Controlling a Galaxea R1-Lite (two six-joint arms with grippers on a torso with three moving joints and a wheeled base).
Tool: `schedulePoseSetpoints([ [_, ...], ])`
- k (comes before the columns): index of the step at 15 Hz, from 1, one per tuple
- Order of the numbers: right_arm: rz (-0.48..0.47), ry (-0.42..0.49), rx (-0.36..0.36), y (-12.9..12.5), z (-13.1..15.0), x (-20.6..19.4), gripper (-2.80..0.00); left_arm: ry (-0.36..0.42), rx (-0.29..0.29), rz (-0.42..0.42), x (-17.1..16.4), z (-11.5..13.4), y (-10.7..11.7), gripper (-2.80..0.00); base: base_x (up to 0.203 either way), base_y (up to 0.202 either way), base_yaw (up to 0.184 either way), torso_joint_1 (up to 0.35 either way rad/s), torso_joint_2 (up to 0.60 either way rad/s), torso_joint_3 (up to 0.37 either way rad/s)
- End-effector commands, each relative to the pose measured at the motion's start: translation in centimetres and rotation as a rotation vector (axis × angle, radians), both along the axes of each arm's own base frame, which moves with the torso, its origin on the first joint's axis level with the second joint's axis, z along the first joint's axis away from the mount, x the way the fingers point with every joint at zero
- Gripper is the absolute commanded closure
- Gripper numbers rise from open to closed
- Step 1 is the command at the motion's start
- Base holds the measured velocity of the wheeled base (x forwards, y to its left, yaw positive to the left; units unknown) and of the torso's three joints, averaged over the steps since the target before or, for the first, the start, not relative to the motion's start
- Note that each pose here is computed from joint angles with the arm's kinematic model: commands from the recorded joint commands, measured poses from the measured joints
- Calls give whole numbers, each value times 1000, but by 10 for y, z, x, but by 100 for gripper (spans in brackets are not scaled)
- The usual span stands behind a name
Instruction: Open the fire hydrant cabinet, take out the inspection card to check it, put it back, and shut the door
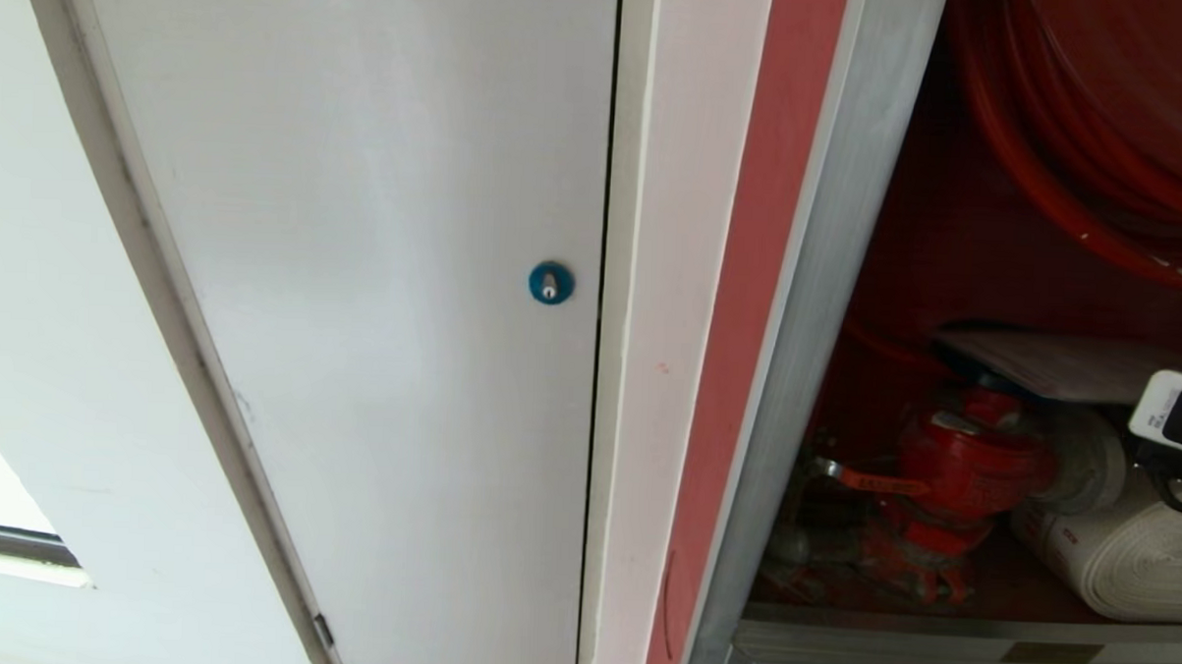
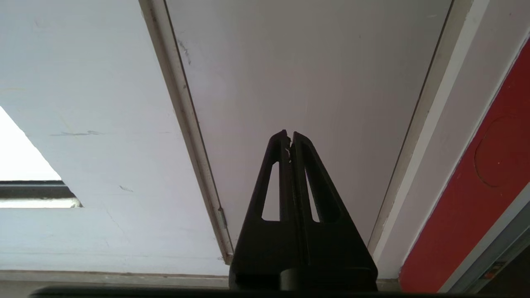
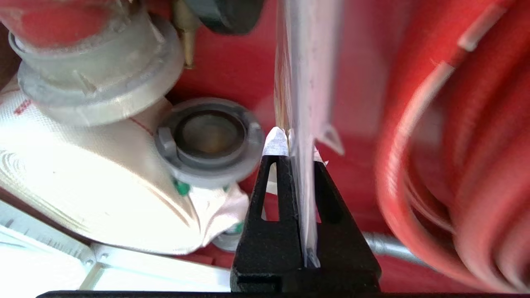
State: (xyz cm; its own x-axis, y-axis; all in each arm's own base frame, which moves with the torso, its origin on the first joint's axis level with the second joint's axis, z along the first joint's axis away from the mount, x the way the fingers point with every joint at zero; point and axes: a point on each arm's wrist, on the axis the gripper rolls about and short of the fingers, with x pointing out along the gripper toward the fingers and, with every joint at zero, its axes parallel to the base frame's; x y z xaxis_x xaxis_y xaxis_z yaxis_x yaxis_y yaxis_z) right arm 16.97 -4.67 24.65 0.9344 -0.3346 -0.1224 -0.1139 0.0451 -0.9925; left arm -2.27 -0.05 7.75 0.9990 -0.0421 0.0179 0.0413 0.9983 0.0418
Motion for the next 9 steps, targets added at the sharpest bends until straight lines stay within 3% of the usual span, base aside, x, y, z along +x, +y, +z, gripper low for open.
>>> schedulePoseSetpoints([
  [1, 8, -45, -18, 5, 4, -19, 0, 13, 0, 0, 1, -3, 0, 0, 0, 0, 0, 0, 0, 0],
  [5, 87, -103, 31, 14, 9, -47, 0, 12, 0, 0, 1, -3, 0, 0, 0, 0, 0, 0, 0, 0],
  [8, 150, 5, 208, 26, 4, -85, 0, 14, 0, -1, 1, -4, 0, 0, 0, 0, 0, 0, 0, 0],
  [9, 173, -4, 260, 30, 10, -94, 0, 12, 0, 1, 1, -3, 0, 0, 0, 0, 0, 0, 0, 0],
])
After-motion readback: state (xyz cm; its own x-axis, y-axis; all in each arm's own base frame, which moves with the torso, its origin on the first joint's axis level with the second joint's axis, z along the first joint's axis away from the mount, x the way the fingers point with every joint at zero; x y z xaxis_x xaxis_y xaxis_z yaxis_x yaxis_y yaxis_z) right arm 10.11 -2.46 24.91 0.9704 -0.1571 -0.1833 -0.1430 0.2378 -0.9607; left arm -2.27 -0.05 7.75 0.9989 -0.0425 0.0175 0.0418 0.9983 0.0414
